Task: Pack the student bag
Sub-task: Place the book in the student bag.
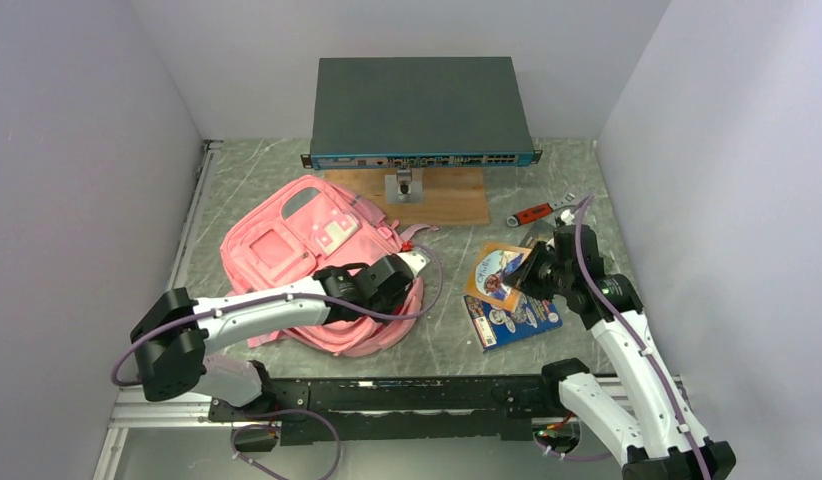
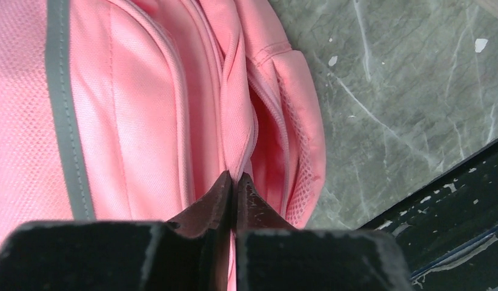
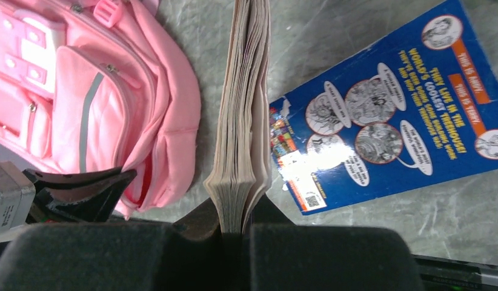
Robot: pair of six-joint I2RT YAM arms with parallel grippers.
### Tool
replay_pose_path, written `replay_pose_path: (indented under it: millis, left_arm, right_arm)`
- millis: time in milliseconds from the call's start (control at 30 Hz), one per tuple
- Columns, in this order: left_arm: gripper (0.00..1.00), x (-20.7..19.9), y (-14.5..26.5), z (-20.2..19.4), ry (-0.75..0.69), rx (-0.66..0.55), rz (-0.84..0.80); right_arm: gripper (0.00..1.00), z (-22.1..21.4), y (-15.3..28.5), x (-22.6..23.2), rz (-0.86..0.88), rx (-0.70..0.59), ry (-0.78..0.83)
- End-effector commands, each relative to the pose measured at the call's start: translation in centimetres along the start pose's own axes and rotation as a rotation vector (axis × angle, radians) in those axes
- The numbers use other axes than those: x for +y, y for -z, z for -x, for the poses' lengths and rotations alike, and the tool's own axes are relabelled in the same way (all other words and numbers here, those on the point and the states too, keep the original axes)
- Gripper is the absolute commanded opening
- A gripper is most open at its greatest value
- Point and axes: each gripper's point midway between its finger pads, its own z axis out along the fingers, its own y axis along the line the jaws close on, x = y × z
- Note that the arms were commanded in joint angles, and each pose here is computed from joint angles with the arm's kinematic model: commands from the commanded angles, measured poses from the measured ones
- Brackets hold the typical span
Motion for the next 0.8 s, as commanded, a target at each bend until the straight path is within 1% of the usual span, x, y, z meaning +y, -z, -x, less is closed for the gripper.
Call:
replay_pose_path:
  millis: [0, 33, 133, 233, 367, 500, 567, 667, 767]
  left_arm:
    - [0.03, 1.6, 2.8, 3.4, -0.012, -0.138, 0.059]
    - [0.00, 2.0, 3.7, 4.2, -0.007, -0.168, 0.071]
    - [0.00, 3.3, 6.9, 7.1, 0.000, -0.272, 0.118]
    - [0.00, 4.8, 10.0, 9.8, 0.010, -0.382, 0.176]
    - [0.00, 6.0, 13.9, 12.6, 0.031, -0.493, 0.209]
    - [0.00, 6.6, 16.8, 14.3, 0.037, -0.582, 0.209]
    - [0.00, 6.8, 17.9, 15.0, 0.032, -0.625, 0.209]
    - [0.00, 7.0, 19.0, 15.5, 0.021, -0.650, 0.207]
    - [0.00, 7.1, 19.5, 15.4, 0.015, -0.638, 0.210]
  right_arm:
    - [0.00, -0.1, 0.2, 3.4, 0.161, 0.043, -0.036]
    - [0.00, -0.7, 0.2, 4.3, 0.210, 0.078, -0.057]
    - [0.00, -2.3, 0.6, 7.7, 0.420, 0.187, -0.141]
    - [0.00, -3.3, 1.3, 9.8, 0.556, 0.264, -0.218]
    - [0.00, -3.7, 2.1, 11.5, 0.619, 0.277, -0.270]
    - [0.00, -4.7, 2.2, 13.6, 0.673, 0.349, -0.338]
    - [0.00, -5.6, 1.8, 14.6, 0.682, 0.365, -0.335]
    - [0.00, -6.0, 0.8, 16.4, 0.694, 0.361, -0.332]
    - [0.00, -5.7, -0.2, 18.7, 0.725, 0.308, -0.315]
